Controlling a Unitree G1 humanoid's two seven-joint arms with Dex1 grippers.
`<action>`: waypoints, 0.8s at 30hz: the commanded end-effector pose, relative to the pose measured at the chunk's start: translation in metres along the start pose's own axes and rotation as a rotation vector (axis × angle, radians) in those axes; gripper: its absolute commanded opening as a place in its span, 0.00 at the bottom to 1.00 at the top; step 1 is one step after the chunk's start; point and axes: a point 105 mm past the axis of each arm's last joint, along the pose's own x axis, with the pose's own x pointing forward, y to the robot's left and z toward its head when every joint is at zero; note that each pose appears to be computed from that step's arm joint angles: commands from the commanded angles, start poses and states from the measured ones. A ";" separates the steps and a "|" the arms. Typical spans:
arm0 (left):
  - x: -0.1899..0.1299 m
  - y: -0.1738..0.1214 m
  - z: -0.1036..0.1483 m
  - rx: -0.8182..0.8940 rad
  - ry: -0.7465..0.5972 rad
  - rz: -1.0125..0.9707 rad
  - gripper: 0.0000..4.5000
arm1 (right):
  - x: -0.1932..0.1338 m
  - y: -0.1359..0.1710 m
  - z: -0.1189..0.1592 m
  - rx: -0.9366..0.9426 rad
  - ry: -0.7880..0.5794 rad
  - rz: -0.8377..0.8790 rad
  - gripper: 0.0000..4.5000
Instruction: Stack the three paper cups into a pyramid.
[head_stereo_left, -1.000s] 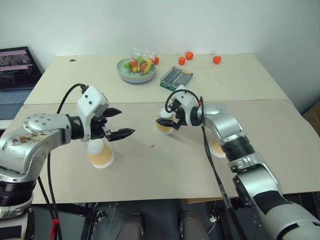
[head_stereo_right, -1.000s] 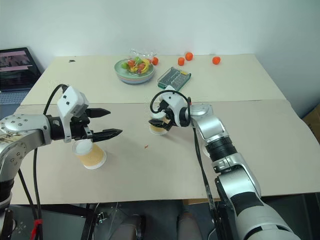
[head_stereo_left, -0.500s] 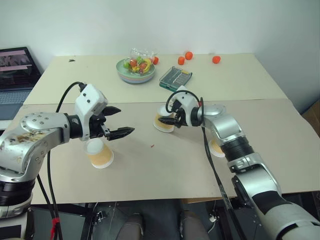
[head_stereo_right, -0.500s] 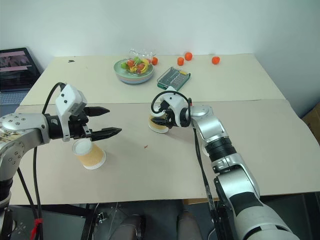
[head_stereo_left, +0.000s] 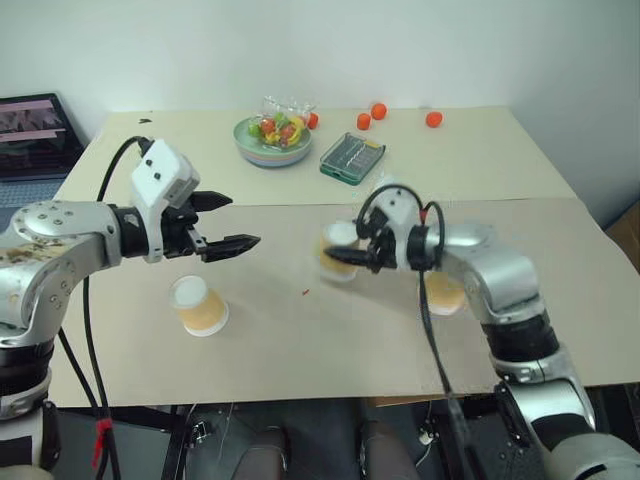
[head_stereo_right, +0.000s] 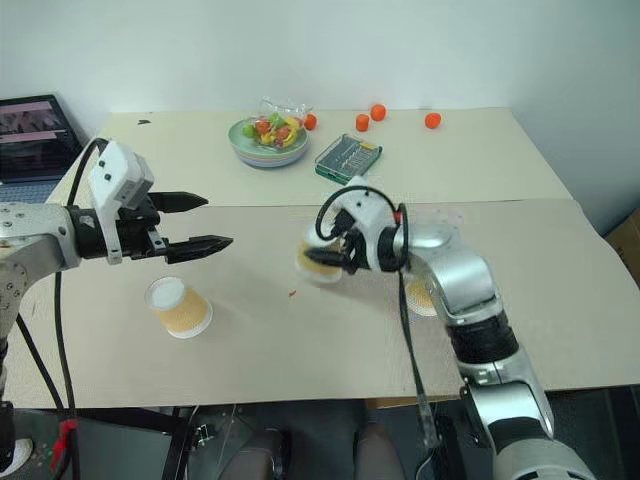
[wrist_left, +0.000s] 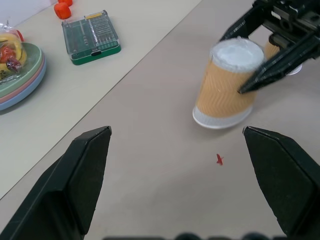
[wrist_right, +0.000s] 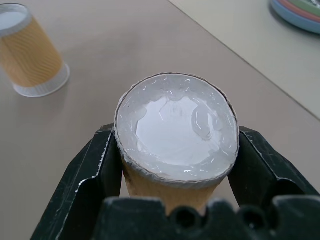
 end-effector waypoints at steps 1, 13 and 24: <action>-0.001 0.000 0.012 0.046 -0.031 0.003 1.00 | -0.005 0.014 0.012 -0.030 -0.033 0.007 0.60; 0.002 -0.003 0.017 0.062 -0.035 -0.026 1.00 | 0.015 0.050 0.001 0.034 0.006 0.061 0.60; 0.004 -0.005 0.018 0.066 -0.039 -0.036 1.00 | 0.017 0.056 -0.005 0.058 0.033 0.059 0.60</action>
